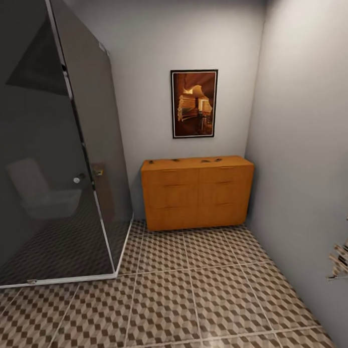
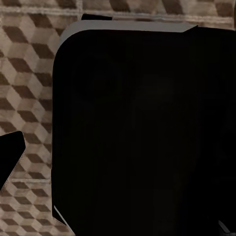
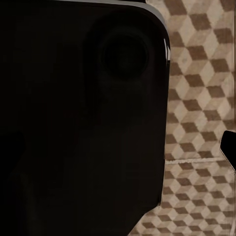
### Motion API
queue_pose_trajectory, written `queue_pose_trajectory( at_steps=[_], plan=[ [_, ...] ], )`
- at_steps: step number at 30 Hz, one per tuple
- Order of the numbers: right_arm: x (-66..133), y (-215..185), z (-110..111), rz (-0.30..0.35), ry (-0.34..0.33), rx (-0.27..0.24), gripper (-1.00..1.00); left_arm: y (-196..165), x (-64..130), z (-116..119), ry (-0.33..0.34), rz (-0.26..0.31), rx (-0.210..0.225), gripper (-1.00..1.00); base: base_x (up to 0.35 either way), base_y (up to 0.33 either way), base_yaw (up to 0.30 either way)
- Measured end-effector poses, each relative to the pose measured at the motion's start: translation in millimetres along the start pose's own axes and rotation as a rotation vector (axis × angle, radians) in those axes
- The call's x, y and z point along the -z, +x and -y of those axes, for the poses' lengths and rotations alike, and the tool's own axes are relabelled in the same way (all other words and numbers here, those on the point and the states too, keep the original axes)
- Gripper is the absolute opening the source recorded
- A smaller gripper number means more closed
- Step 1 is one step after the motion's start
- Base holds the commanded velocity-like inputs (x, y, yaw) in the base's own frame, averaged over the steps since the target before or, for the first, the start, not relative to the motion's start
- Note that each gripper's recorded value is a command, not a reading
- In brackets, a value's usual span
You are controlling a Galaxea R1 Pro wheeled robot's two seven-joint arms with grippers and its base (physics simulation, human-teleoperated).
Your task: Take the four mousetraps from the cabinet in the bathroom and place them on the bathroom floor. Make sure all four end up on the same floor surface, and ensure that at least two of them are either under or directly next to the same bathroom sink.
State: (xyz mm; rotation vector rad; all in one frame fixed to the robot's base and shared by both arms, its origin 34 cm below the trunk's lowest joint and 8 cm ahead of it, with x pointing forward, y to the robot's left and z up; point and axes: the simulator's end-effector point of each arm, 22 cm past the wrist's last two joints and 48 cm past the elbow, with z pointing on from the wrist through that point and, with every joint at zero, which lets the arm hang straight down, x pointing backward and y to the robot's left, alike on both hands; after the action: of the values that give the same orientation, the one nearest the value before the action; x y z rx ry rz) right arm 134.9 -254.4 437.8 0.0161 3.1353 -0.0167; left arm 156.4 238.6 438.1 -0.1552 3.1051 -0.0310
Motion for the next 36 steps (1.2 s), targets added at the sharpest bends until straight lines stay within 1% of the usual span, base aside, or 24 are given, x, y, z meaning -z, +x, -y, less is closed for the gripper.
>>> queue_pose_trajectory(
  at_steps=[23, 36],
  plan=[
    [0.0, 0.1, 0.4, 0.0, 0.001, -0.006, 1.0, 1.5, 0.0, 0.3, -0.003, -0.006, 0.002, 1.0, 0.322, -0.001, 0.0],
    [0.0, 0.2, 1.3, -0.001, 0.002, -0.007, 1.0, 1.6, 0.0, 0.2, -0.005, -0.006, 0.003, 1.0, 0.322, -0.065, 0.0]
  ],
)
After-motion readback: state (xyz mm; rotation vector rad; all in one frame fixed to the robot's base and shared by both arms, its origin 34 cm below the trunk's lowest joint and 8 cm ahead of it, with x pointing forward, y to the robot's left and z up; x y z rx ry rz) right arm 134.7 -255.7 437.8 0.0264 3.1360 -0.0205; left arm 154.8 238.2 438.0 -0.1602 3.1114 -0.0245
